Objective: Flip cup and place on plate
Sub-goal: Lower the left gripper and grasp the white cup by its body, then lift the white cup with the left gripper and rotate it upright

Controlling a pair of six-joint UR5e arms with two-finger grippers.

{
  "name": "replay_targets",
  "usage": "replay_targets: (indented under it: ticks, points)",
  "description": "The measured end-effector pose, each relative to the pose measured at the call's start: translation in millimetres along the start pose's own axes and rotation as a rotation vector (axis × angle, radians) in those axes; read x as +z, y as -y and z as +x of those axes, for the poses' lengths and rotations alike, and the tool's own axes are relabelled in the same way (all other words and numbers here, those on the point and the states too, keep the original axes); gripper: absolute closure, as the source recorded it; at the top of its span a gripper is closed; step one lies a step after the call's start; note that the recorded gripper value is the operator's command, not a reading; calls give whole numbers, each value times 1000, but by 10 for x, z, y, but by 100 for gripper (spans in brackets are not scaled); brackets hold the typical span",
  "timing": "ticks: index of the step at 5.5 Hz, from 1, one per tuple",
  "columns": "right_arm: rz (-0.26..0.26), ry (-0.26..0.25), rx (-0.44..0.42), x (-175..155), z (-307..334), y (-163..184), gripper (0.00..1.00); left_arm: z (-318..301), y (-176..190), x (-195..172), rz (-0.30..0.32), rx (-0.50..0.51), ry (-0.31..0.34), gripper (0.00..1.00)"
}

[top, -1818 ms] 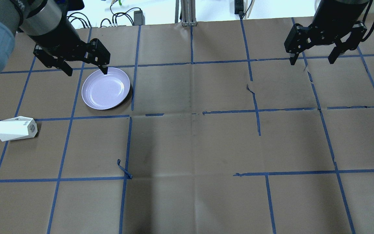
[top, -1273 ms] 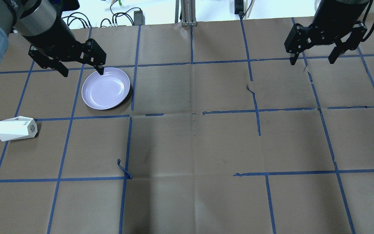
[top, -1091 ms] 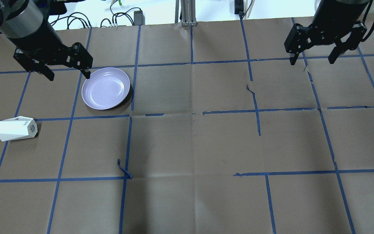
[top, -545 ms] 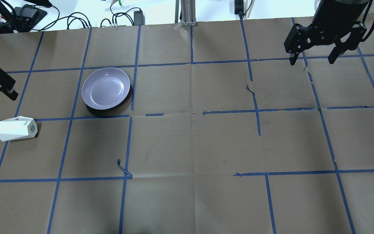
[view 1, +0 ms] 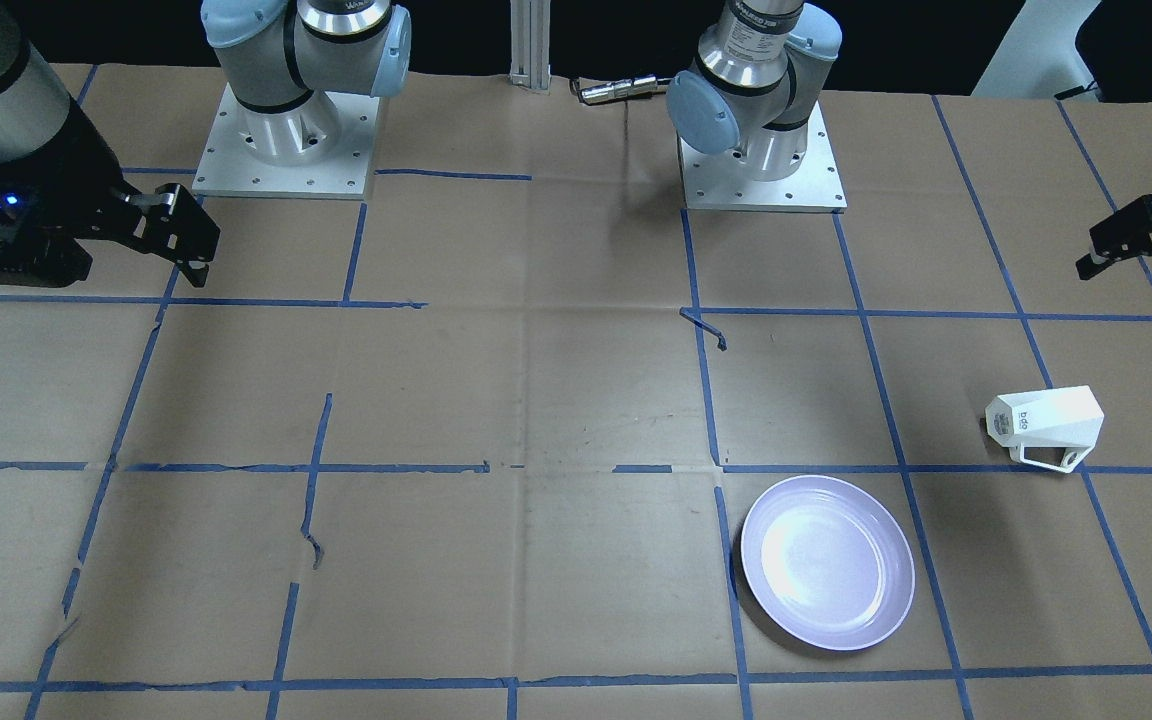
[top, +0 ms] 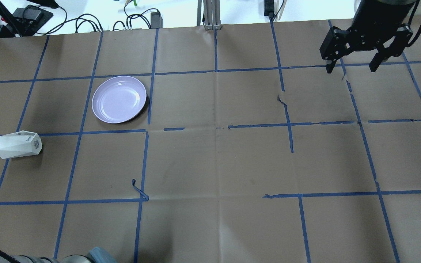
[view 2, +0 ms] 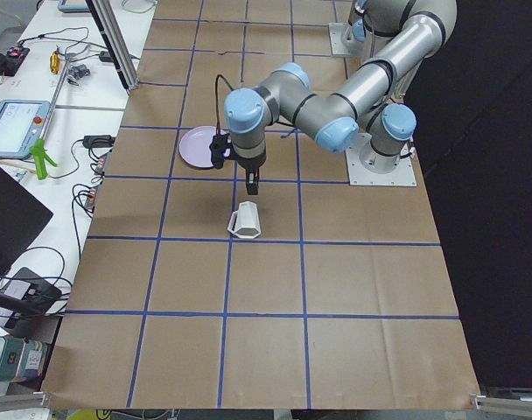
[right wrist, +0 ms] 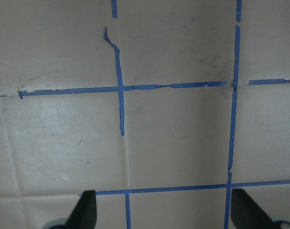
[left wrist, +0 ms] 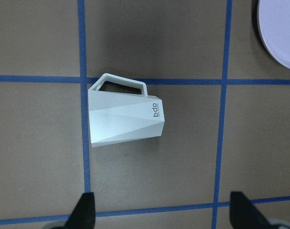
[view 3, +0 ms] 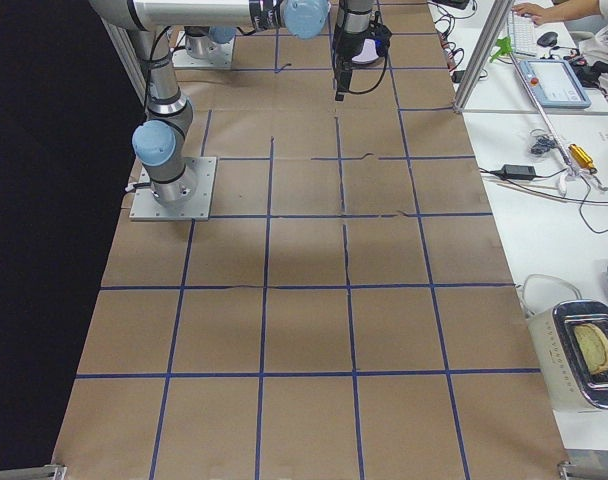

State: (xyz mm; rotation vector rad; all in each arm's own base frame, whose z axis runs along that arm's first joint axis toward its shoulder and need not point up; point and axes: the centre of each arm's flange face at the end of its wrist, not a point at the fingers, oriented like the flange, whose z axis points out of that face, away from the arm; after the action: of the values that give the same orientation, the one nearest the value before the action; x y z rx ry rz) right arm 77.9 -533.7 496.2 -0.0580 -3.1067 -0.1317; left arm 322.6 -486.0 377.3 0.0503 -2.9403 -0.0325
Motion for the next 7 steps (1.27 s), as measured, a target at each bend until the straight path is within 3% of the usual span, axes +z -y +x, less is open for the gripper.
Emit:
replay_targets:
  ticks: [2, 4, 6, 7]
  points:
    - [0, 0, 0, 0, 0, 0, 0, -672, 126, 582, 58, 10, -164, 2]
    - [0, 0, 0, 0, 0, 0, 0, -937, 290, 1154, 113, 99, -310, 2]
    - [0, 0, 0, 1, 0, 0, 0, -1063, 240, 1558, 109, 111, -393, 2]
    - [0, 0, 0, 1, 0, 1, 0, -1176, 168, 1678, 101, 93, -412, 15]
